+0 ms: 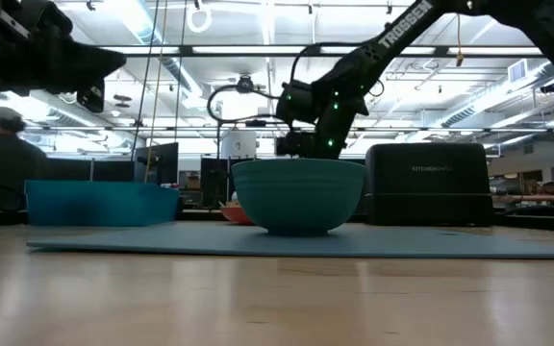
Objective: Arrange a breakfast setting
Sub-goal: Put the orange plate on the blue table mat to the bottom left of the green bowl
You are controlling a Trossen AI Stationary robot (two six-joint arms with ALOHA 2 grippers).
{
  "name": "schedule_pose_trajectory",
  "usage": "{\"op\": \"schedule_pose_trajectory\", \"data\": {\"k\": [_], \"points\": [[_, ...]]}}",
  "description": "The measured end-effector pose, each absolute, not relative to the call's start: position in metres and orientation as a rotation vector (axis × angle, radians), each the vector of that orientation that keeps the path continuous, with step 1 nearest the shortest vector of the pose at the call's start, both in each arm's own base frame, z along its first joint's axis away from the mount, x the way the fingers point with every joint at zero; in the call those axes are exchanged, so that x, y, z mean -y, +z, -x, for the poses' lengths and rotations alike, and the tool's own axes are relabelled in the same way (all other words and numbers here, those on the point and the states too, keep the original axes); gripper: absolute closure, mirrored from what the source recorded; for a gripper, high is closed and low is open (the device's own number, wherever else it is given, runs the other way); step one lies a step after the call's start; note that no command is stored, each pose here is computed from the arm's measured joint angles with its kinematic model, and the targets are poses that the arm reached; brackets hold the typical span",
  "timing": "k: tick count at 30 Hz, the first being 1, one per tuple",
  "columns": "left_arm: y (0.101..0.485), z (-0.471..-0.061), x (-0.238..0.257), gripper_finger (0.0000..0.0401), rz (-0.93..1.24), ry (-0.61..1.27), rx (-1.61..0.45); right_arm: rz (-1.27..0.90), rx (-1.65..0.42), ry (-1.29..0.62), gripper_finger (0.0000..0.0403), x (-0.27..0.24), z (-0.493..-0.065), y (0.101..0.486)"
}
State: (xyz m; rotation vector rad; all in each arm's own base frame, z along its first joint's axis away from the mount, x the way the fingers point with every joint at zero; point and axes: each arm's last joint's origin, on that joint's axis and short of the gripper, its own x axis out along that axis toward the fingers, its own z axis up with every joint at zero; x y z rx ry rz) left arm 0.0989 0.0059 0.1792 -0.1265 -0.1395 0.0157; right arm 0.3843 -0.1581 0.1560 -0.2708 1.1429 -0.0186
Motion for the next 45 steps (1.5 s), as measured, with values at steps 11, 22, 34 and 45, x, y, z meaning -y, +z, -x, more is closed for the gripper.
{"op": "schedule_pose_trajectory", "data": {"k": [11, 22, 34, 45], "points": [[0.189, -0.097, -0.003, 0.0388, 0.090, -0.072, 0.240, 0.310, -1.139, 0.009, 0.0279, 0.158, -0.390, 0.144], [0.190, -0.098, -0.003, 0.0388, 0.040, -0.066, 0.244, 0.385, -1.145, -0.024, 0.0372, 0.158, -0.391, 0.149], [0.201, -0.097, -0.006, 0.0331, 0.026, 0.041, 0.282, 0.498, -1.067, -0.115, 0.0387, 0.111, -0.378, 0.229], [0.235, -0.125, -0.009, 0.0211, -0.051, 0.064, 0.152, 0.180, -0.854, 0.084, 0.0387, 0.022, -0.333, 0.314]]}}
